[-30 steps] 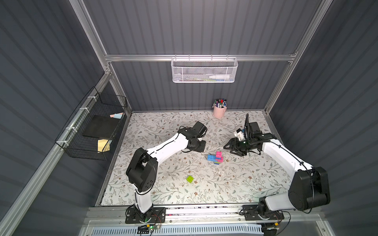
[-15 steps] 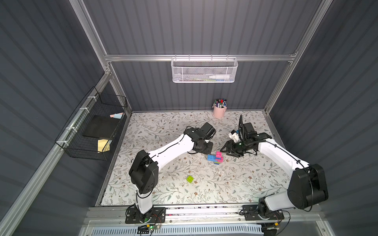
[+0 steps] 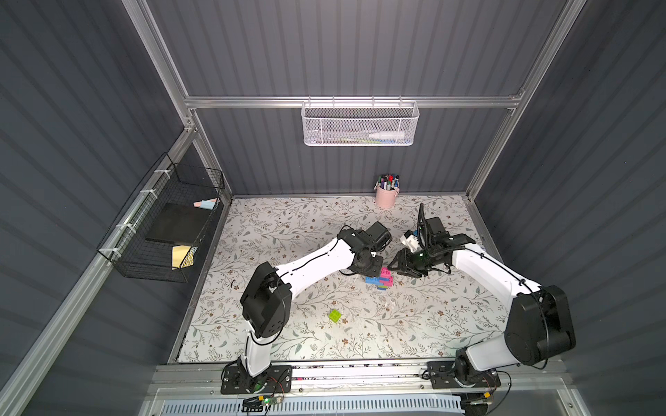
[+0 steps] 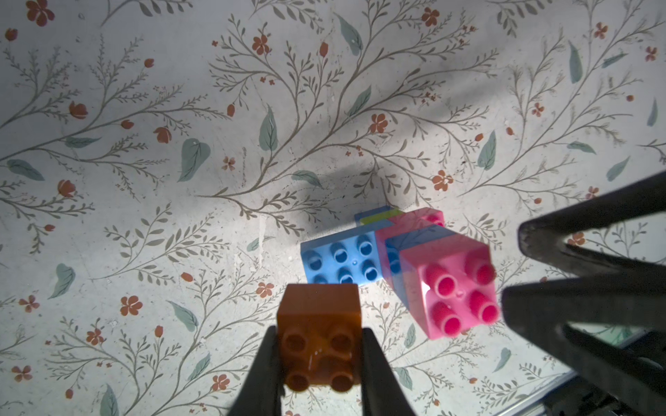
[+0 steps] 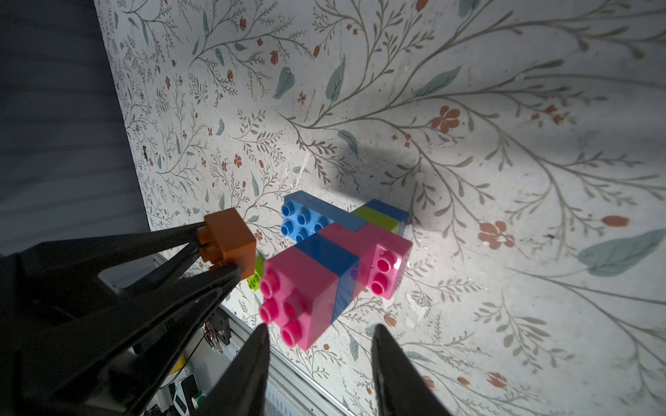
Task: Assemble the number 4 with lego
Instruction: Assemble the lego brick with the lego brick.
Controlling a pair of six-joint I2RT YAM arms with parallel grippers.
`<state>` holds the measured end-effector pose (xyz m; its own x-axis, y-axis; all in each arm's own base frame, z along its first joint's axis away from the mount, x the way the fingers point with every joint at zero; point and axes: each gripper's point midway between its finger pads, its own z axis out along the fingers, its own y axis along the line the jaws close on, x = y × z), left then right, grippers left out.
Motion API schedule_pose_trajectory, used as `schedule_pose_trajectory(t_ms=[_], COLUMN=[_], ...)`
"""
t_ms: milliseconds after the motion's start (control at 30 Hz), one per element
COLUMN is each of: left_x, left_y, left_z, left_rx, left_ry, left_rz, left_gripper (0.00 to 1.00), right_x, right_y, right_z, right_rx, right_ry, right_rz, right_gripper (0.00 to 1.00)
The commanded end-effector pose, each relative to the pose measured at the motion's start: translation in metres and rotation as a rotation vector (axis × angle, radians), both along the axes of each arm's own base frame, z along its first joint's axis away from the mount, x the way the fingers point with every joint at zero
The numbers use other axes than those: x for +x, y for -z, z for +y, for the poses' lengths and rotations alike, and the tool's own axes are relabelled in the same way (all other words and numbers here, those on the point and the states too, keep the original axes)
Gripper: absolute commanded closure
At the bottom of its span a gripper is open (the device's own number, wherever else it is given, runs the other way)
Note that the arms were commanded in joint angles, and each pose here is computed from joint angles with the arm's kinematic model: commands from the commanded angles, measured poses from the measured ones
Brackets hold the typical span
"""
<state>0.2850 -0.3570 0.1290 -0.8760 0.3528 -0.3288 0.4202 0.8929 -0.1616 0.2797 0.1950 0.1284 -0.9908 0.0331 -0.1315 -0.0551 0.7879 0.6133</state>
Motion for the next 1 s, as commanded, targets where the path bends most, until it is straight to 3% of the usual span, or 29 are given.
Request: schedule_pose_trajectory(t_ms=[0, 667, 967], left_x=[0.003, 0.004, 0.005], left_y=[-0.002, 0.008, 0.012], left_z=[0.000, -0.009, -0.016], left_rx=[0.011, 0.007, -0.004], left_ry=[-0.023, -0.016, -0.008], left_rz=[-0.012, 0.003, 0.003], left_gripper=[0.97, 0.99, 0.99], right_x=[0.002, -0.004, -0.009], right_y=[0.001, 0.011, 0.021], right_z=[0.000, 0.009, 0.007], right_rx=[-0.016, 0.001, -0.014], right_ry=[-0.018, -0.046, -0.048], right_rz=[-0.009, 0.006, 0.030], right_gripper=[0.55, 0.58, 0.64])
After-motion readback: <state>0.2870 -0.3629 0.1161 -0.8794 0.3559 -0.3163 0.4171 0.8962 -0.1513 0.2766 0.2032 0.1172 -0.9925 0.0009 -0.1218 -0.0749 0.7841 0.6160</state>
